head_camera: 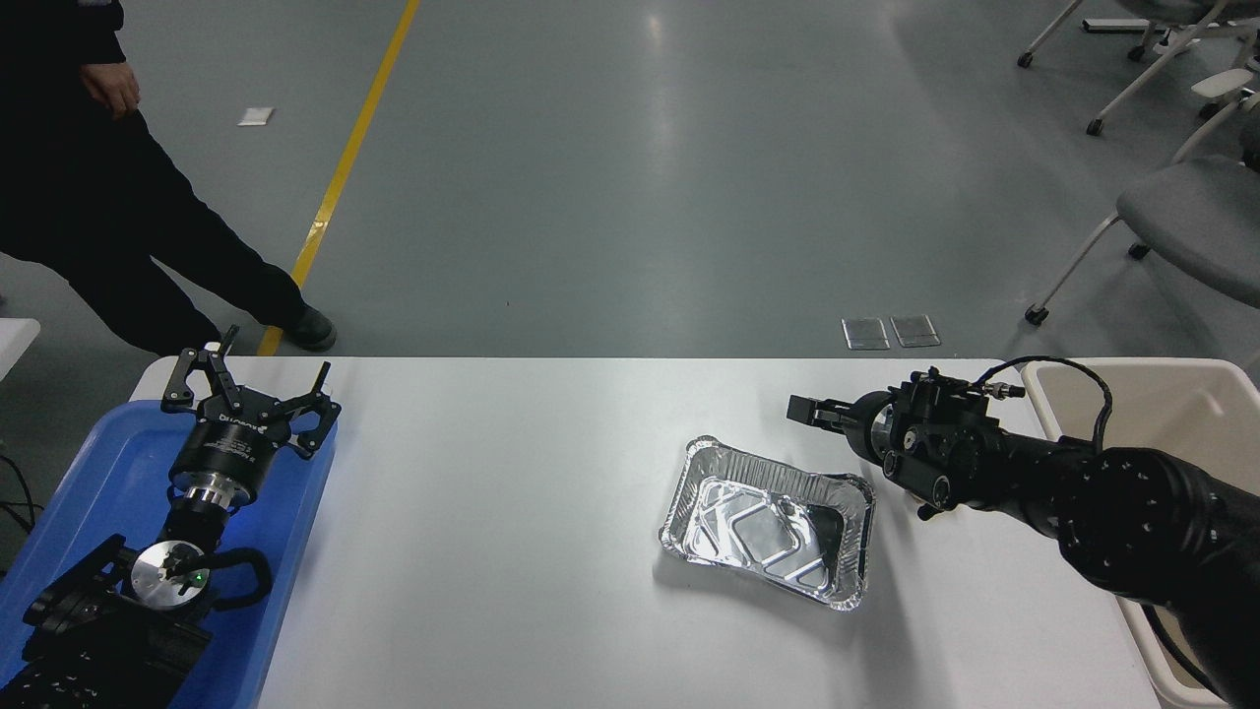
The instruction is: Pick up foil plate and place in dustbin
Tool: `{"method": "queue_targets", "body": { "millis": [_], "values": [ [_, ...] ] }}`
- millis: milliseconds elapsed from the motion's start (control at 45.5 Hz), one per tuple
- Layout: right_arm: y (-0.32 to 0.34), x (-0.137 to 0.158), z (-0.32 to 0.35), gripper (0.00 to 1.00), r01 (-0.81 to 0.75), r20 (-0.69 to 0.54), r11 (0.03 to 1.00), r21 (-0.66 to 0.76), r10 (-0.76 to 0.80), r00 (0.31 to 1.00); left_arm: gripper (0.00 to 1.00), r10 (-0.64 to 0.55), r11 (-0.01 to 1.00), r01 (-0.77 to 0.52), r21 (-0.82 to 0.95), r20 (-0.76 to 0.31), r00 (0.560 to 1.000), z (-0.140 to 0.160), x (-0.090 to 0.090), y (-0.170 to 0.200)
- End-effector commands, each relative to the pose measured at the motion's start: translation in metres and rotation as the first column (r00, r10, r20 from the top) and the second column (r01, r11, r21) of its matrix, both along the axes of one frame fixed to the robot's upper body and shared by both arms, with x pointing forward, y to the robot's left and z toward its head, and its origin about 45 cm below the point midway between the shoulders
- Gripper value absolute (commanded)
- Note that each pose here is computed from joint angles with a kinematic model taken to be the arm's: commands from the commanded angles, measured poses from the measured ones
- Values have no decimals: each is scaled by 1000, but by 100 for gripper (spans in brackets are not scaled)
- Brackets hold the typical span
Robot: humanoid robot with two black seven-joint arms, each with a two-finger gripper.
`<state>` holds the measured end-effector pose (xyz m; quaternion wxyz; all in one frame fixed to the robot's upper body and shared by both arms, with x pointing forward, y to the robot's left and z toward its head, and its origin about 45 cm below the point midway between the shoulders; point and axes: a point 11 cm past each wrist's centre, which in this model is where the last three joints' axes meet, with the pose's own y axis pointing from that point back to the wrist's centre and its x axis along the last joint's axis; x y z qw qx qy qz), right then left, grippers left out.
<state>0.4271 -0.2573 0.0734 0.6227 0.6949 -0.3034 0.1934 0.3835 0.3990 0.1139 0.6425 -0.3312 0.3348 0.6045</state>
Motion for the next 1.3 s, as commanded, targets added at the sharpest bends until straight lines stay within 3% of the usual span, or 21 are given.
{"method": "queue_targets", "body": {
  "millis": [0,1275],
  "values": [
    [0,0,0,100,0,0,1000,-2,0,1000,99,0,1000,0,0,0,1000,0,0,0],
    [5,16,19,100,13,29,1000,25,-13,999,99,1,1000,-1,0,-1,1000,-1,-1,0]
  ]
}}
